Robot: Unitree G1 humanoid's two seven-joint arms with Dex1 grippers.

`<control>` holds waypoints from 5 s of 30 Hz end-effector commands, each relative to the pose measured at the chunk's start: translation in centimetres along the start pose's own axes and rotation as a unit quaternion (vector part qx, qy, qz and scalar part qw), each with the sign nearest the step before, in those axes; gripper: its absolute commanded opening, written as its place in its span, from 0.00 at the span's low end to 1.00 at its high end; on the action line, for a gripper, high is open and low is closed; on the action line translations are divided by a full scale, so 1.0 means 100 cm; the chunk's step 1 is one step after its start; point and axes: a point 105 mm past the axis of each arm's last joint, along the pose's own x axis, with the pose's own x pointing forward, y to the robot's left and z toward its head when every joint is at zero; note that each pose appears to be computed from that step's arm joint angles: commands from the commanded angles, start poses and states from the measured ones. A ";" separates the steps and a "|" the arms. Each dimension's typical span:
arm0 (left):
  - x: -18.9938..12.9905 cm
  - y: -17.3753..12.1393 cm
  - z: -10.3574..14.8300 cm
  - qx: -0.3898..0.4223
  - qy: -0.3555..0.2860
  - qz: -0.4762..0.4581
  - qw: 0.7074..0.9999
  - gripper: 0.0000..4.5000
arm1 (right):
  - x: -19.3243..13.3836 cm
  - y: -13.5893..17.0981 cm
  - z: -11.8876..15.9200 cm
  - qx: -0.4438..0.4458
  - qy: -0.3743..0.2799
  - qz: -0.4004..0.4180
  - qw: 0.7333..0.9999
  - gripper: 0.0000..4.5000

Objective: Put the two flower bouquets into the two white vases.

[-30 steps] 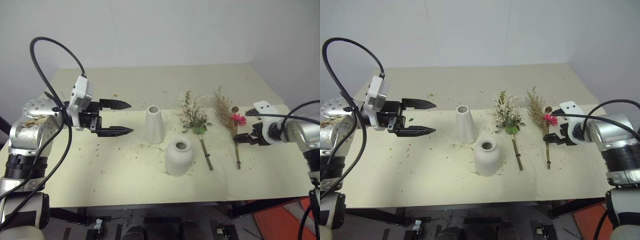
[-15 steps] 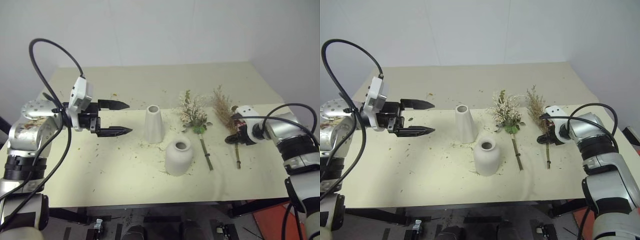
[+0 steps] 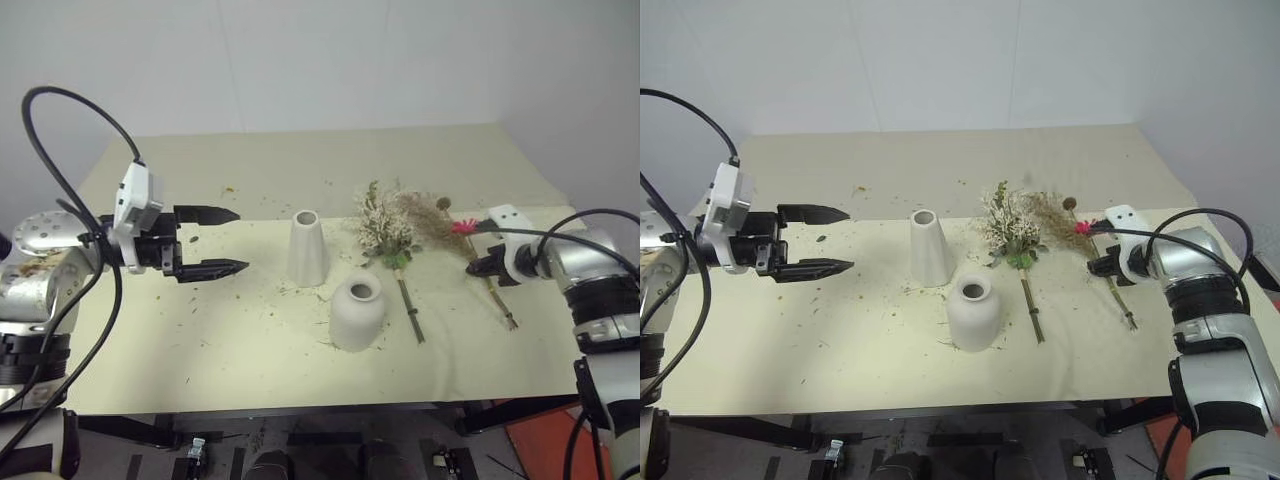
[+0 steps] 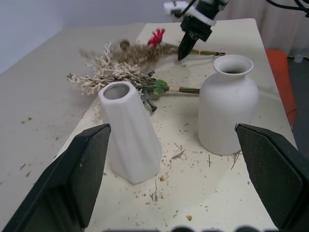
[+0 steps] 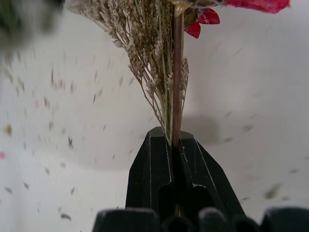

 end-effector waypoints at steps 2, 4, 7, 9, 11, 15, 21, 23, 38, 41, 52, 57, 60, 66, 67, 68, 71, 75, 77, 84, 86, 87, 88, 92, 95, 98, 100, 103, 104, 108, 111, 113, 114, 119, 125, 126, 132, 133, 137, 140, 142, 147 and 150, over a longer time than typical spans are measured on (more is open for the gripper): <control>-0.008 -0.001 0.014 0.017 -0.012 0.017 1.000 1.00 | -0.035 -0.003 0.058 0.022 -0.150 -0.018 0.988 0.01; -0.009 0.000 0.014 0.015 -0.014 0.025 0.999 1.00 | -0.052 0.010 0.089 0.007 -0.252 -0.007 0.968 0.01; -0.010 0.001 0.014 0.013 -0.016 0.030 0.999 1.00 | -0.077 0.033 0.127 -0.044 -0.391 -0.040 0.919 0.01; -0.009 0.000 0.014 0.011 -0.018 0.032 0.999 1.00 | -0.088 0.053 0.146 -0.009 -0.439 0.003 0.898 0.01; -0.007 -0.002 0.011 0.010 -0.013 0.029 0.999 1.00 | -0.106 0.082 0.165 0.013 -0.499 0.079 0.863 0.01; -0.005 -0.003 0.012 0.012 -0.017 0.033 0.999 1.00 | -0.127 0.133 0.184 -0.001 -0.555 0.181 0.812 0.01; -0.008 -0.003 0.013 0.013 -0.015 0.043 0.999 1.00 | -0.131 0.186 0.191 -0.023 -0.582 0.253 0.773 0.01; -0.010 -0.003 0.012 0.013 -0.013 0.050 0.999 1.00 | -0.131 0.202 0.192 -0.025 -0.587 0.276 0.761 0.01; -0.018 -0.001 0.007 -0.003 -0.012 0.099 0.995 1.00 | -0.103 0.260 0.185 -0.052 -0.563 0.336 0.753 0.01; -0.019 -0.002 0.007 -0.002 -0.011 0.100 0.995 1.00 | -0.095 0.265 0.179 -0.063 -0.551 0.342 0.758 0.01; -0.018 -0.004 0.008 0.001 -0.012 0.098 0.995 1.00 | -0.072 0.271 0.175 -0.073 -0.542 0.332 0.769 0.01; -0.021 -0.004 0.009 0.003 -0.010 0.100 0.995 1.00 | -0.083 0.269 0.185 -0.065 -0.555 0.336 0.758 0.01; -0.021 -0.005 0.009 0.003 -0.009 0.101 0.995 1.00 | -0.089 0.268 0.189 -0.062 -0.559 0.343 0.753 0.01; -0.023 -0.005 0.009 0.004 -0.008 0.099 0.995 1.00 | -0.098 0.266 0.191 -0.062 -0.561 0.352 0.747 0.01; -0.023 -0.005 0.009 0.004 -0.007 0.098 0.995 1.00 | -0.099 0.266 0.191 -0.063 -0.561 0.352 0.747 0.01; -0.023 -0.005 0.009 0.004 -0.007 0.098 0.995 1.00 | -0.098 0.265 0.190 -0.062 -0.560 0.352 0.747 0.01; -0.023 -0.004 0.009 0.004 -0.007 0.097 0.995 1.00 | -0.095 0.266 0.190 -0.060 -0.557 0.351 0.750 0.01; -0.022 -0.004 0.009 0.004 -0.008 0.096 0.995 1.00 | -0.091 0.269 0.190 -0.060 -0.554 0.350 0.753 0.01; -0.022 -0.004 0.009 0.004 -0.008 0.097 0.995 1.00 | -0.086 0.271 0.192 -0.058 -0.551 0.348 0.756 0.01; -0.023 -0.006 0.008 0.003 -0.008 0.101 0.995 1.00 | -0.073 0.274 0.193 -0.057 -0.545 0.344 0.763 0.01; -0.024 -0.006 0.008 0.002 -0.008 0.102 0.995 1.00 | -0.069 0.274 0.191 -0.057 -0.542 0.343 0.765 0.01; -0.024 -0.006 0.008 0.002 -0.007 0.103 0.995 1.00 | -0.067 0.274 0.190 -0.059 -0.540 0.342 0.767 0.01; -0.024 -0.006 0.008 0.002 -0.007 0.103 0.995 1.00 | -0.066 0.274 0.189 -0.060 -0.539 0.341 0.768 0.01; -0.024 -0.007 0.008 0.002 -0.008 0.104 0.995 1.00 | -0.060 0.274 0.185 -0.064 -0.534 0.340 0.771 0.01; -0.024 -0.007 0.008 0.002 -0.009 0.104 0.995 1.00 | -0.055 0.274 0.180 -0.063 -0.529 0.339 0.775 0.01; -0.024 -0.007 0.008 0.002 -0.009 0.103 0.995 1.00 | -0.051 0.275 0.175 -0.064 -0.526 0.338 0.778 0.01; -0.024 -0.007 0.008 0.002 -0.009 0.103 0.995 1.00 | -0.046 0.276 0.171 -0.066 -0.520 0.337 0.782 0.01; -0.024 -0.007 0.008 0.002 -0.009 0.102 0.995 1.00 | -0.042 0.279 0.165 -0.068 -0.515 0.338 0.785 0.01; -0.024 -0.007 0.008 0.002 -0.009 0.102 0.995 1.00 | -0.041 0.279 0.163 -0.068 -0.514 0.338 0.786 0.01; -0.024 -0.007 0.008 0.001 -0.008 0.103 0.995 1.00 | -0.038 0.280 0.158 -0.071 -0.510 0.337 0.789 0.01; -0.024 -0.006 0.008 0.000 -0.007 0.103 0.995 1.00 | -0.035 0.280 0.154 -0.080 -0.507 0.334 0.791 0.01; -0.024 -0.006 0.009 0.000 -0.007 0.103 0.995 1.00 | -0.034 0.280 0.153 -0.081 -0.507 0.333 0.791 0.14; -0.024 -0.006 0.009 0.000 -0.007 0.103 0.995 1.00 | -0.034 0.280 0.152 -0.082 -0.507 0.332 0.791 0.20; -0.022 -0.006 0.009 0.001 -0.008 0.101 0.995 1.00 | -0.036 0.275 0.150 -0.086 -0.513 0.326 0.790 0.57; -0.021 -0.006 0.009 0.000 -0.009 0.098 0.995 1.00 | -0.043 0.265 0.138 -0.100 -0.513 0.325 0.788 1.00; -0.021 -0.006 0.009 0.000 -0.009 0.097 0.995 1.00 | -0.045 0.262 0.134 -0.106 -0.512 0.326 0.788 1.00; -0.017 -0.008 0.008 -0.006 -0.013 0.087 0.996 1.00 | -0.056 0.242 0.118 -0.128 -0.498 0.320 0.796 1.00; -0.016 -0.008 0.008 -0.007 -0.014 0.084 0.996 1.00 | -0.058 0.238 0.116 -0.131 -0.495 0.318 0.798 1.00; -0.011 -0.008 0.006 -0.010 -0.017 0.071 0.997 1.00 | -0.066 0.226 0.107 -0.144 -0.479 0.312 0.808 1.00; -0.007 -0.008 0.006 -0.011 -0.021 0.063 0.998 1.00 | -0.070 0.218 0.099 -0.155 -0.461 0.303 0.819 1.00; -0.006 -0.008 0.006 -0.011 -0.022 0.059 0.998 1.00 | -0.070 0.209 0.091 -0.159 -0.439 0.292 0.835 1.00; -0.003 -0.010 0.006 -0.010 -0.025 0.043 0.999 1.00 | -0.072 0.186 0.072 -0.169 -0.374 0.272 0.870 1.00; 0.000 -0.012 0.007 -0.008 -0.025 0.024 0.999 1.00 | -0.076 0.171 0.060 -0.195 -0.325 0.256 0.889 1.00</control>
